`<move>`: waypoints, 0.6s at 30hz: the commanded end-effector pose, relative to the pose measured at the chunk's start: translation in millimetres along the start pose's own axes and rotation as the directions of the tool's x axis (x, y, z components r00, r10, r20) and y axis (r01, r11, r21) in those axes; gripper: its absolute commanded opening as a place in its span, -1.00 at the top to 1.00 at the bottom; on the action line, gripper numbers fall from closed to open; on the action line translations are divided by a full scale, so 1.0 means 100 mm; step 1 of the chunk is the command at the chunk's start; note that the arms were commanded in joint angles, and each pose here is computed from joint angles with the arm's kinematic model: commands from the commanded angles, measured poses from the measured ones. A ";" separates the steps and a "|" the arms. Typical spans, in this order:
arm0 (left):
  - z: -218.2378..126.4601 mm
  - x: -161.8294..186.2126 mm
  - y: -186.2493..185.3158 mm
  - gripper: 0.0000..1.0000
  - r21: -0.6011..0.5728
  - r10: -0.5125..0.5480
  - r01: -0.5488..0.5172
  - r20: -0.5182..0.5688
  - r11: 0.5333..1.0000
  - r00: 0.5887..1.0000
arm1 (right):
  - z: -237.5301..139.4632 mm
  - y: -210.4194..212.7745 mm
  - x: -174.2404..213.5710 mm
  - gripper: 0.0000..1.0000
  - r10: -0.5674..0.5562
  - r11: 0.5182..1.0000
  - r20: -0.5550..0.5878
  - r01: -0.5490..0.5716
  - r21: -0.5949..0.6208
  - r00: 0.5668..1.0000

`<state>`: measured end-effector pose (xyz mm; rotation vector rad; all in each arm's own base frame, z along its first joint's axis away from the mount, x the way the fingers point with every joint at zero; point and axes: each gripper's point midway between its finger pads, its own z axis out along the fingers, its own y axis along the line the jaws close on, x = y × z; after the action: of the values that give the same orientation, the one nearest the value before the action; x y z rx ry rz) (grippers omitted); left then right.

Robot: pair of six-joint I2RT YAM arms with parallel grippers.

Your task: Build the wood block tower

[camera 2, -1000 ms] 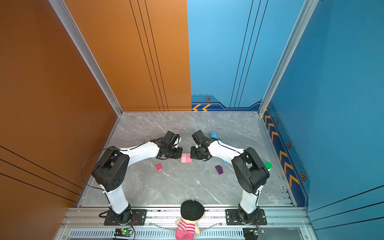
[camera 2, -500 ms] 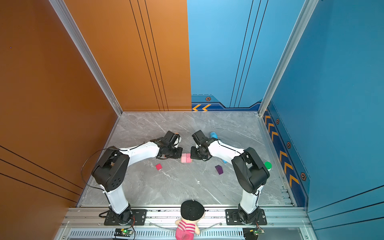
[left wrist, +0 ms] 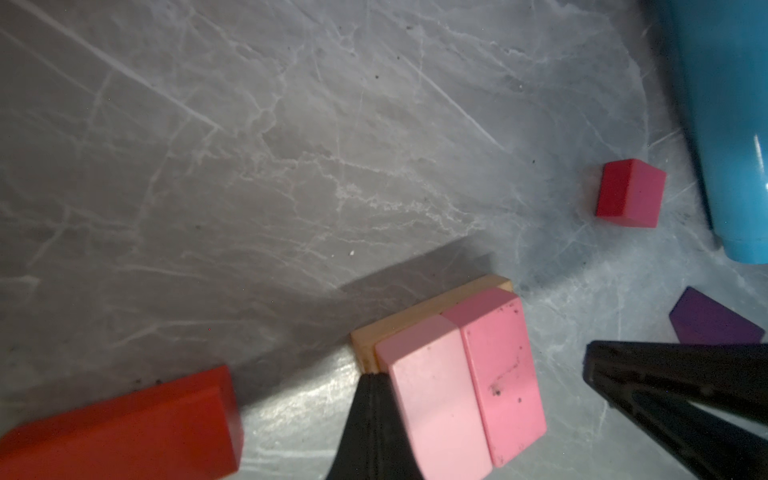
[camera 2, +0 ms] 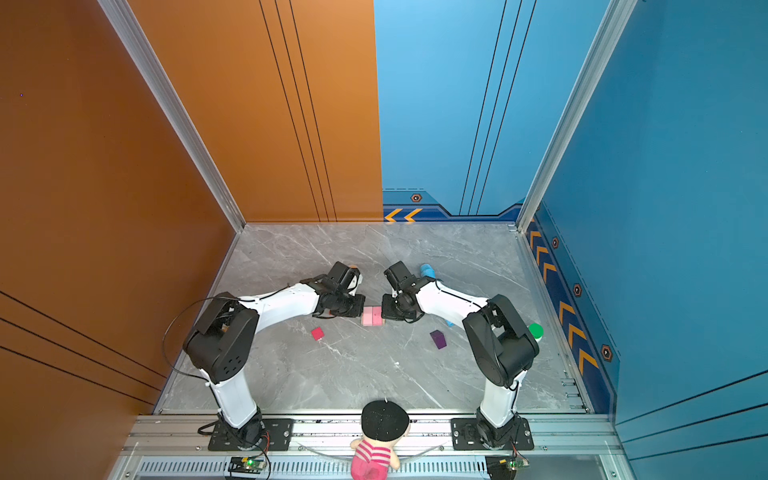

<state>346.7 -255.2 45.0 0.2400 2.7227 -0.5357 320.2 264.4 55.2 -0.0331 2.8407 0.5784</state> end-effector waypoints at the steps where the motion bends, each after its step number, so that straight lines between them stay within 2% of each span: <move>1: -0.09 -0.08 -0.06 1.00 0.015 0.006 -0.007 0.012 1.000 1.000 | 0.09 -0.01 0.05 1.00 0.019 1.000 -0.015 -0.020 -0.004 1.000; 18: -0.17 -0.12 -0.04 1.00 0.005 0.008 -0.008 0.035 1.000 0.999 | 0.16 0.07 0.11 1.00 0.011 1.000 -0.032 -0.011 -0.016 0.999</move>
<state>347.6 -255.6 51.6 0.2401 2.7066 -0.5424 316.4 275.0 49.8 -0.0386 2.8468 0.6045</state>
